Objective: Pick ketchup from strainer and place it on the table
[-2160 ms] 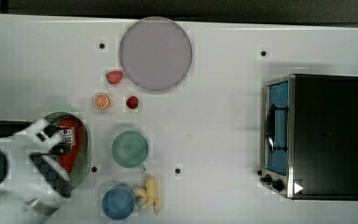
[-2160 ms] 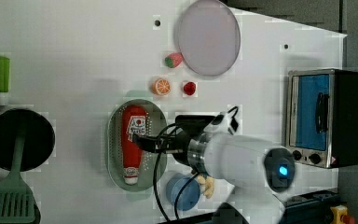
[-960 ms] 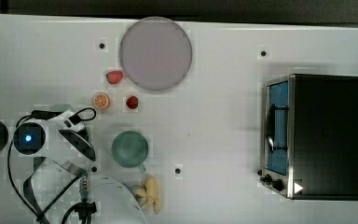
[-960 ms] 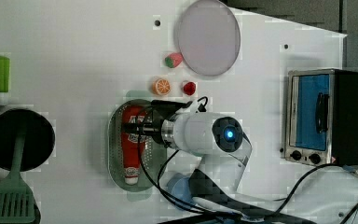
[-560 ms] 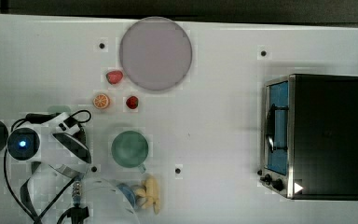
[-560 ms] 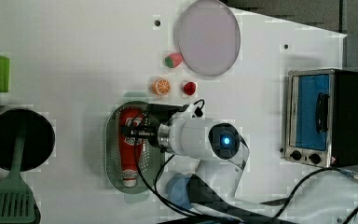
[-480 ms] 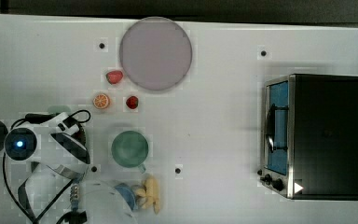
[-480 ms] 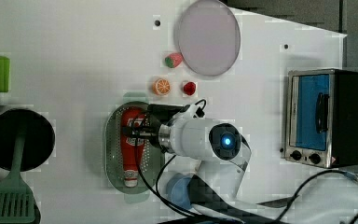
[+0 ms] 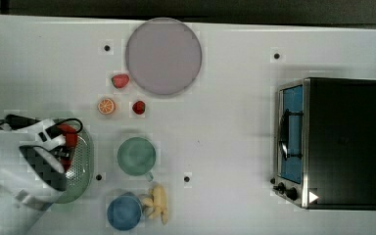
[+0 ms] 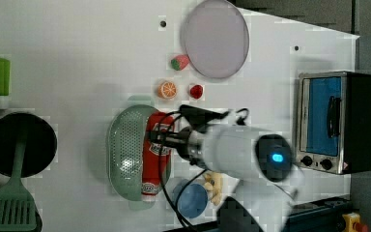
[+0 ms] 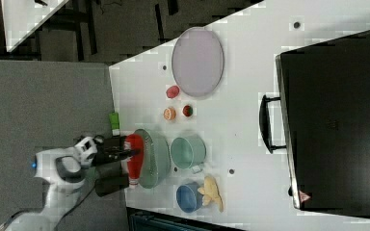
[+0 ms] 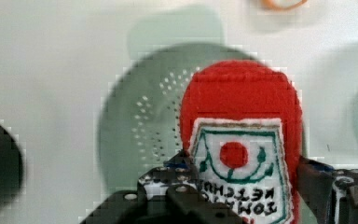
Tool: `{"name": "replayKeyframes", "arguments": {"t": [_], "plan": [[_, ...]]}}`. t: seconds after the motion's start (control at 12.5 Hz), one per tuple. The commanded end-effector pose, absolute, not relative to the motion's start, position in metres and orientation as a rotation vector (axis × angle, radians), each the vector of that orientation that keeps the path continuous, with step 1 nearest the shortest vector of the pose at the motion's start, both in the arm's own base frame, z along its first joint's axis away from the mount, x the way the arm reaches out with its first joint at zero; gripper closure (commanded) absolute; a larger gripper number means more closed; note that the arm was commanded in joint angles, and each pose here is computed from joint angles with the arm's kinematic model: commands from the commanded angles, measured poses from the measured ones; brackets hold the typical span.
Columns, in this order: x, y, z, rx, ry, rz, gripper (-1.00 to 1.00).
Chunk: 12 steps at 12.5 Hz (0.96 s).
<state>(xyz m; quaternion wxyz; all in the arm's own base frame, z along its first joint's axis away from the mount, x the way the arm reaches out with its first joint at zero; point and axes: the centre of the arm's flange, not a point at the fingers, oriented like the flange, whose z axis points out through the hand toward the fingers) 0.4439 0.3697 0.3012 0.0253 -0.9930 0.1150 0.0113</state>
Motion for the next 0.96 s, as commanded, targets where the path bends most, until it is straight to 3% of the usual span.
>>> {"name": "replayKeyframes", "arguments": {"t": [0.08, 0.24, 0.48, 0.72, 0.96], "plan": [[0.481, 0.352, 0.374, -3.0, 0.458, -0.05, -0.19], [0.511, 0.309, 0.407, -3.065, 0.395, -0.051, -0.19], [0.558, 0.223, 0.436, -3.139, 0.395, 0.028, -0.19], [0.592, 0.126, 0.44, -3.154, 0.42, 0.022, -0.19], [0.606, 0.041, 0.436, -3.177, 0.372, 0.019, -0.19]]}}
